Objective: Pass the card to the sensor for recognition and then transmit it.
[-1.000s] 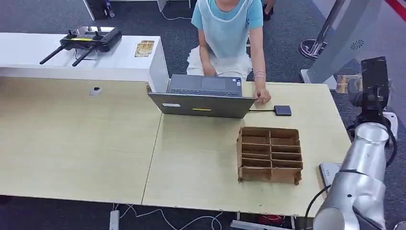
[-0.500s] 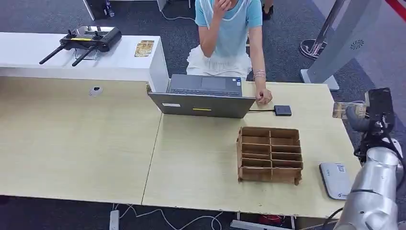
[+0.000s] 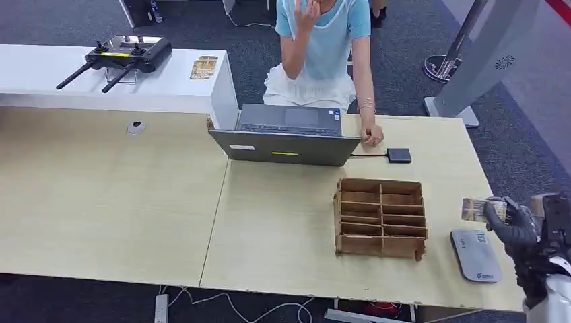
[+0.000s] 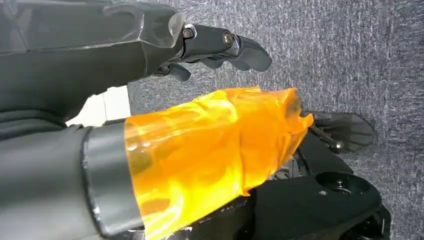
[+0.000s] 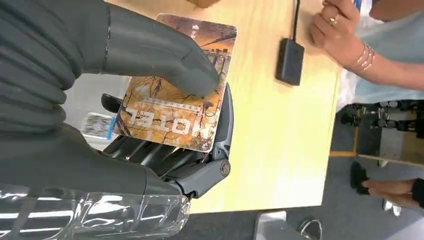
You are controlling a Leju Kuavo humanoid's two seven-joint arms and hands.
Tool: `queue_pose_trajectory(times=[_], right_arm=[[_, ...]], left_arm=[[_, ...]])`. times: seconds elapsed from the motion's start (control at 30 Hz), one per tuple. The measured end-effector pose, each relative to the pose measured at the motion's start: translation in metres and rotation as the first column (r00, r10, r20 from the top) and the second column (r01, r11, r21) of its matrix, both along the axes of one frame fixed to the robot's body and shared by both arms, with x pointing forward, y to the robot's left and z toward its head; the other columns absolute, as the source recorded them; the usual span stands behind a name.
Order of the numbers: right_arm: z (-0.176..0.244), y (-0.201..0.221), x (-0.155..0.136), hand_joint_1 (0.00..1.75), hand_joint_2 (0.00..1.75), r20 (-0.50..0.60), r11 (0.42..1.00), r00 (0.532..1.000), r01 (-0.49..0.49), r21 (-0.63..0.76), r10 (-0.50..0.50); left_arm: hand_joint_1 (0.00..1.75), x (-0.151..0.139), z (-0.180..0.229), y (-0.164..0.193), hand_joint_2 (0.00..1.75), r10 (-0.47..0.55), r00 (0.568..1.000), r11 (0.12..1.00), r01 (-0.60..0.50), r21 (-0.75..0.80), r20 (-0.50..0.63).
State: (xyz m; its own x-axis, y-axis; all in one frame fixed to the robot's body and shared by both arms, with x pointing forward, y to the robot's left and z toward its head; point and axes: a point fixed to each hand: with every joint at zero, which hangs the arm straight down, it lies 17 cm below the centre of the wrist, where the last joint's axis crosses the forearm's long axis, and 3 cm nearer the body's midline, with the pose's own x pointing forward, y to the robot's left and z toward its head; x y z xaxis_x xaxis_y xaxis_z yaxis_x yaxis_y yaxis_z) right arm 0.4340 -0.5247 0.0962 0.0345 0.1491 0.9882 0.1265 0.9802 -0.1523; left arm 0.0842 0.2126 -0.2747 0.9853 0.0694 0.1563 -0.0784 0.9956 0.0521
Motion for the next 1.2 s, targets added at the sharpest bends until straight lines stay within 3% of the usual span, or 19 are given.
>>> queue_pose_trajectory(times=[0.5, 1.2], right_arm=[[-0.013, -0.030, -0.040, 1.75, 1.75, -0.088, 0.995, 0.996, 0.005, -0.095, -0.013], [-0.031, -0.027, -0.053, 1.75, 1.75, -0.161, 0.989, 0.987, -0.042, -0.140, 0.019]], left_arm=[[0.00, -0.001, 0.000, 0.000, 0.00, 0.003, 1.000, 1.000, -0.003, -0.001, -0.001], [0.00, 0.004, 0.001, -0.002, 0.00, 0.001, 1.000, 1.000, -0.001, -0.010, 0.023]])
